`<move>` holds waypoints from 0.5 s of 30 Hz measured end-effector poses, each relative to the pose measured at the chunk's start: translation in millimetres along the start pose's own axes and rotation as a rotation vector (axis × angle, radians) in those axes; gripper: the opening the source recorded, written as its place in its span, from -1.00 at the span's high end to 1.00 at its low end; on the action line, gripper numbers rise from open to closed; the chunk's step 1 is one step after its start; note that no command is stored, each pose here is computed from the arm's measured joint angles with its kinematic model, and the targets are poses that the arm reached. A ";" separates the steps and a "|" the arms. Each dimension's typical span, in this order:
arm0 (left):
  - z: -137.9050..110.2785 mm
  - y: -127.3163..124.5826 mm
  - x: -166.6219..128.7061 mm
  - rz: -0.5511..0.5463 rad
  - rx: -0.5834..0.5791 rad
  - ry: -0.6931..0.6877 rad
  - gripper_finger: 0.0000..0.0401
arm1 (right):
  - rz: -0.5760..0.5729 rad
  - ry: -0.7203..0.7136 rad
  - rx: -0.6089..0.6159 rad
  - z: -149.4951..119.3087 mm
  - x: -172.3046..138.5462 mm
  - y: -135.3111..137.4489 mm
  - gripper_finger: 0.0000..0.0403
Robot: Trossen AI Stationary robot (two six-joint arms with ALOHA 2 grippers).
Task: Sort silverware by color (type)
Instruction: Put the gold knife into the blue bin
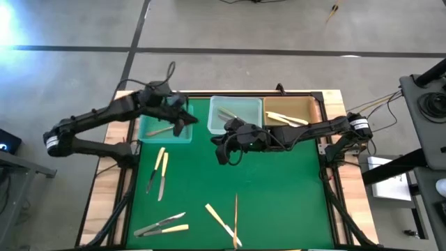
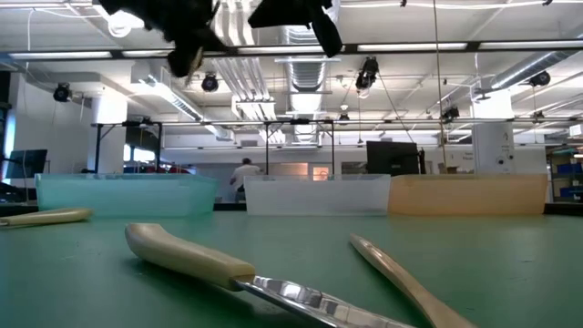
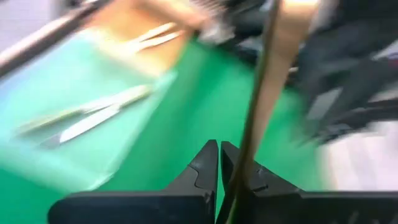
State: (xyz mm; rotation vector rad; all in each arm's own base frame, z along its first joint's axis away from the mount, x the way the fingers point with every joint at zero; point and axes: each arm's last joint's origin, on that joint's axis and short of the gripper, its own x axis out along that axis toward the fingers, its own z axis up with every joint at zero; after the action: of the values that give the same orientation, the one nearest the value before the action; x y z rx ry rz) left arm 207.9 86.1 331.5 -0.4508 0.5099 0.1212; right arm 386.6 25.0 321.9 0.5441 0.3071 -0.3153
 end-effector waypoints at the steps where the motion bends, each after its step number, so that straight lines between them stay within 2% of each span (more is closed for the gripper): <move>1: -4.4 7.0 -6.7 0.078 0.001 0.031 1.00 | -0.013 0.018 -0.005 -1.6 -0.3 -1.3 0.94; 4: -21.2 28.4 -23.6 0.339 0.019 0.160 1.00 | -0.058 0.085 -0.018 -8.1 -0.8 -5.9 0.94; 6: -31.5 41.7 -29.3 0.476 0.062 0.248 1.00 | -0.099 0.135 0.001 -13.2 -1.7 -9.8 0.94; 8: -37.1 51.5 -32.2 0.529 0.081 0.285 1.00 | -0.148 0.191 0.011 -18.8 -3.3 -14.5 0.94; 15: -57.7 80.9 -29.5 0.582 0.056 0.398 0.95 | -0.295 0.361 0.011 -34.5 -11.0 -28.3 0.94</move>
State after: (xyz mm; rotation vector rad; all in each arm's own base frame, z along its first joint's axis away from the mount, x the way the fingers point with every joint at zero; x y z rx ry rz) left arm 138.7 132.9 270.1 -0.2594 1.0259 0.5824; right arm 359.2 23.3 285.0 0.5663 0.7394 -0.5049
